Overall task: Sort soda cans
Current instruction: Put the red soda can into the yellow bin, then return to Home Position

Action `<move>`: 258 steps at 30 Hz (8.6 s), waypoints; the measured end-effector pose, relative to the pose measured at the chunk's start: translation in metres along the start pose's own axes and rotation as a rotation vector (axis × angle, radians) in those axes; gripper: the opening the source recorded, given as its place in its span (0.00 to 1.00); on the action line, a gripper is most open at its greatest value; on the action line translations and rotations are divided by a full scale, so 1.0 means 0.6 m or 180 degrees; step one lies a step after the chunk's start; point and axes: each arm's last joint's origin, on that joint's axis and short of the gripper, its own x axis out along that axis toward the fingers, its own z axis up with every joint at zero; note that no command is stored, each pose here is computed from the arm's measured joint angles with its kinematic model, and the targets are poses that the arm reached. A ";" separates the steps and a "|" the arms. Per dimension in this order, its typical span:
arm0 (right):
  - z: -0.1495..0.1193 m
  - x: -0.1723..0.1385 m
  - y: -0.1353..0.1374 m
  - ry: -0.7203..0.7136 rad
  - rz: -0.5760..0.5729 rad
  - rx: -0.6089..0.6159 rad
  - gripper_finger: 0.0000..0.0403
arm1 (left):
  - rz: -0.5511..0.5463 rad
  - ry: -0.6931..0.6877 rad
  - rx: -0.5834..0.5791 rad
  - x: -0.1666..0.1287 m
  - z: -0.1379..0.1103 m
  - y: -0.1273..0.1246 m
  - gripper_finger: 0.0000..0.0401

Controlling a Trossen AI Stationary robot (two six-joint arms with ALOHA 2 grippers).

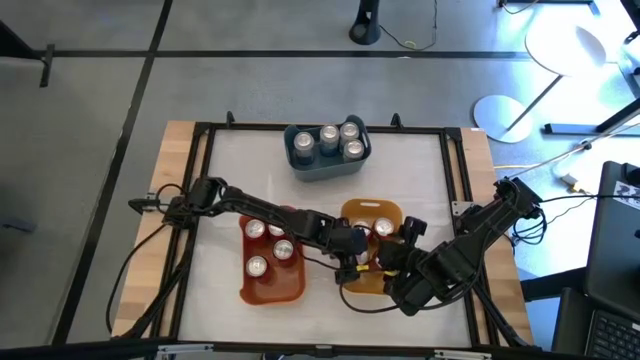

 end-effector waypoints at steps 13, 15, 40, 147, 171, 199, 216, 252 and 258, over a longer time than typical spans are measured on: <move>0.000 0.000 0.000 0.0001 0.0005 -0.0078 0.82 | 0.0036 -0.0266 0.0243 -0.148 0.024 -0.014 0.83; 0.001 0.000 0.001 -0.0012 0.0012 -0.0211 0.82 | 0.0217 -0.0289 0.0357 -0.184 0.018 -0.023 0.77; -0.011 0.099 -0.186 -0.1111 0.1330 -0.0042 0.82 | 0.0881 -0.1182 0.0042 -0.457 -0.249 0.094 0.04; -0.307 0.256 -0.290 -0.3028 0.1495 0.0985 0.03 | -0.0219 -0.3010 0.0164 -0.318 -0.499 0.239 0.00; -0.314 0.240 -0.296 -0.3317 0.1678 0.0988 0.03 | -0.0212 -0.3000 0.0153 -0.317 -0.499 0.239 0.00; -0.314 0.239 -0.296 -0.3343 0.1684 0.0996 0.03 | -0.0213 -0.2998 0.0153 -0.317 -0.499 0.239 0.00; -0.313 0.238 -0.296 -0.3347 0.1685 0.0997 0.03 | -0.0214 -0.2996 0.0153 -0.317 -0.499 0.239 0.00; -0.313 0.238 -0.296 -0.3347 0.1685 0.0996 0.03 | -0.0214 -0.2996 0.0153 -0.317 -0.499 0.239 0.00; -0.313 0.239 -0.296 -0.3347 0.1685 0.0997 0.03 | -0.0214 -0.2996 0.0153 -0.317 -0.499 0.239 0.00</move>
